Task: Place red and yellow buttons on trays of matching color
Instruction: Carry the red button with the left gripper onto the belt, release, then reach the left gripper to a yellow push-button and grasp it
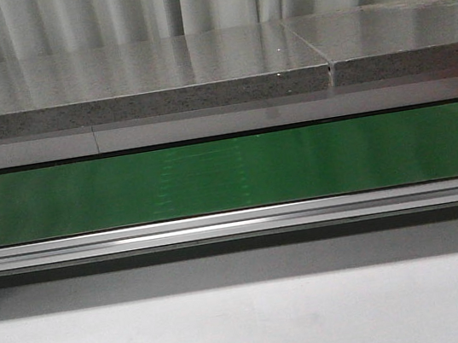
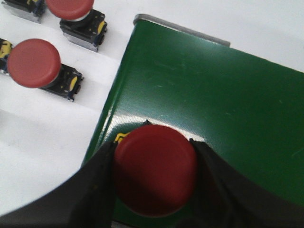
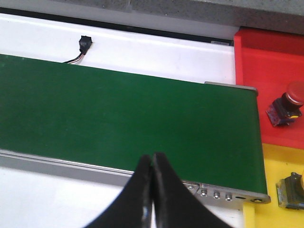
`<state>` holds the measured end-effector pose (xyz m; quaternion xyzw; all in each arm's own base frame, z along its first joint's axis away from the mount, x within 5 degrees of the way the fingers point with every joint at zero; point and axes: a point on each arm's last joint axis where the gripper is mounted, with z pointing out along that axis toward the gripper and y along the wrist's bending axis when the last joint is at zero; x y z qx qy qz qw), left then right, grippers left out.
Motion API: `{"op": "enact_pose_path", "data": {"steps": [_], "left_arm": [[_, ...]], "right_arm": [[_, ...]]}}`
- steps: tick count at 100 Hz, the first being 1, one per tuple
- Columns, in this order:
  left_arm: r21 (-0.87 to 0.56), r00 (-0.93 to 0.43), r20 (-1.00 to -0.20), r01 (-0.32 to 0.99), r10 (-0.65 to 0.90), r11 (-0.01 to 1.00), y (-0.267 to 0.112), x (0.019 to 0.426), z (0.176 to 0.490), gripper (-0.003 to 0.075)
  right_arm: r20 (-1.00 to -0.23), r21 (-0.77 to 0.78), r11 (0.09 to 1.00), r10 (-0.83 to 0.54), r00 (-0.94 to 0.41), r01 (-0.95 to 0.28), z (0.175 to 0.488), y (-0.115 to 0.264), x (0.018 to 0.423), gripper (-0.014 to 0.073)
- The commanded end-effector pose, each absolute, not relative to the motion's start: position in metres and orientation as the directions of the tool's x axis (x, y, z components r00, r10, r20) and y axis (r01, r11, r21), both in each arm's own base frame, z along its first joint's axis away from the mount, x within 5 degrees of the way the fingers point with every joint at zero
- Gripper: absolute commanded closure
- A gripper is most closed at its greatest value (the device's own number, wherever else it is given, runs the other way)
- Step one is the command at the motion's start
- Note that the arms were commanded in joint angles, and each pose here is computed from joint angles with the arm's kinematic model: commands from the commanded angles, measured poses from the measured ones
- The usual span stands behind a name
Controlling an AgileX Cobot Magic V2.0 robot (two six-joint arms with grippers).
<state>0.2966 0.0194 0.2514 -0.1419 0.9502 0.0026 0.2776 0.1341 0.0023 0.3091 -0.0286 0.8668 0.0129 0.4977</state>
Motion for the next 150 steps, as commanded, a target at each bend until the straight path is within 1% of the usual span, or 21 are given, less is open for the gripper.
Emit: {"op": "enact_pose_path", "data": {"steps": [1, 5, 12, 15, 17, 21, 22, 24, 27, 32, 34, 39, 55, 77, 88, 100, 110, 120, 127, 134, 150], "left_arm": [[-0.102, -0.759, -0.602, -0.236, -0.249, 0.966, 0.016, 0.301, 0.270, 0.0706], [-0.107, -0.762, -0.600, -0.225, -0.243, 0.969, 0.015, 0.301, 0.270, 0.0671], [-0.110, -0.767, -0.599, -0.206, -0.230, 0.972, 0.014, 0.301, 0.270, 0.0566], [-0.110, -0.769, -0.599, -0.200, -0.225, 0.974, 0.014, 0.301, 0.270, 0.0497], [-0.108, -0.770, -0.599, -0.193, -0.219, 0.975, 0.013, 0.301, 0.270, 0.0465], [-0.113, -0.771, -0.598, -0.189, -0.219, 0.975, 0.013, 0.301, 0.270, 0.0365], [-0.112, -0.770, -0.600, -0.187, -0.217, 0.976, 0.013, 0.301, 0.270, 0.0330], [-0.111, -0.771, -0.600, -0.185, -0.215, 0.976, 0.013, 0.301, 0.270, 0.0295], [-0.104, -0.770, -0.605, -0.175, -0.202, 0.979, 0.013, 0.301, 0.270, 0.0212], [-0.109, -0.767, -0.609, -0.170, -0.201, 0.979, 0.012, 0.302, 0.271, 0.0120], [-0.108, -0.768, -0.609, -0.168, -0.199, 0.980, 0.012, 0.302, 0.271, 0.0091], [-0.115, -0.767, -0.611, -0.161, -0.198, 0.980, 0.011, 0.302, 0.272, 0.0052], [-0.144, -0.753, -0.632, -0.122, -0.186, 0.982, 0.007, 0.307, 0.283, 0.0048], [-0.168, -0.711, -0.678, -0.096, -0.185, 0.981, 0.005, 0.316, 0.313, 0.0048], [-0.171, -0.671, -0.717, -0.092, -0.188, 0.981, 0.006, 0.313, 0.327, 0.0048], [-0.174, -0.645, -0.736, -0.109, -0.203, 0.979, 0.013, 0.302, 0.340, 0.0048], [-0.175, -0.632, -0.738, -0.161, -0.237, 0.971, 0.028, 0.290, 0.348, 0.0048], [-0.175, -0.612, -0.733, -0.254, -0.298, 0.951, 0.055, 0.278, 0.350, 0.0048], [-0.176, -0.614, -0.708, -0.328, -0.351, 0.928, 0.074, 0.270, 0.345, 0.0048], [-0.208, -0.592, -0.683, -0.403, -0.427, 0.891, 0.092, 0.264, 0.338, 0.0048], [-0.212, -0.534, -0.677, -0.518, -0.507, 0.829, 0.123, 0.250, 0.319, 0.0048]], "right_arm": [[-0.908, -0.024, 0.998, -0.044, -0.417, -0.053, 0.324, 0.001, 0.137, 0.0715], [-0.908, -0.024, 0.998, -0.044, -0.417, -0.053, 0.324, 0.001, 0.137, 0.0715], [-0.908, -0.024, 0.998, -0.044, -0.417, -0.053, 0.324, 0.001, 0.137, 0.0715], [-0.908, -0.024, 0.998, -0.044, -0.417, -0.053, 0.324, 0.001, 0.137, 0.0715], [-0.908, -0.024, 0.998, -0.044, -0.417, -0.053, 0.324, 0.001, 0.137, 0.0715], [-0.908, -0.024, 0.998, -0.044, -0.417, -0.053, 0.324, 0.001, 0.137, 0.0715], [-0.908, -0.024, 0.998, -0.044, -0.417, -0.053, 0.324, 0.001, 0.137, 0.0715], [-0.908, -0.024, 0.998, -0.044, -0.417, -0.053, 0.324, 0.001, 0.137, 0.0715], [-0.908, -0.024, 0.998, -0.044, -0.417, -0.053, 0.324, 0.001, 0.137, 0.0715], [-0.908, -0.024, 0.998, -0.044, -0.417, -0.053, 0.324, 0.001, 0.137, 0.0715], [-0.908, -0.024, 0.998, -0.044, -0.417, -0.053, 0.324, 0.001, 0.137, 0.0715], [-0.908, -0.024, 0.998, -0.044, -0.417, -0.053, 0.324, 0.001, 0.137, 0.0715], [-0.908, -0.024, 0.998, -0.044, -0.417, -0.053, 0.324, 0.001, 0.137, 0.0715], [-0.908, -0.024, 0.998, -0.044, -0.417, -0.053, 0.324, 0.001, 0.137, 0.0715], [-0.908, -0.024, 0.998, -0.044, -0.417, -0.053, 0.324, 0.001, 0.137, 0.0715], [-0.908, -0.024, 0.998, -0.044, -0.417, -0.053, 0.324, 0.001, 0.137, 0.0715], [-0.908, -0.024, 0.998, -0.044, -0.417, -0.053, 0.324, 0.001, 0.137, 0.0715], [-0.907, -0.023, 0.998, -0.044, -0.418, -0.054, 0.324, 0.001, 0.136, 0.0715], [-0.907, -0.023, 0.998, -0.044, -0.418, -0.054, 0.324, 0.001, 0.136, 0.0715], [-0.907, -0.023, 0.998, -0.044, -0.419, -0.054, 0.324, 0.001, 0.136, 0.0715], [-0.907, -0.023, 0.998, -0.044, -0.419, -0.054, 0.324, 0.001, 0.136, 0.0715]]}}
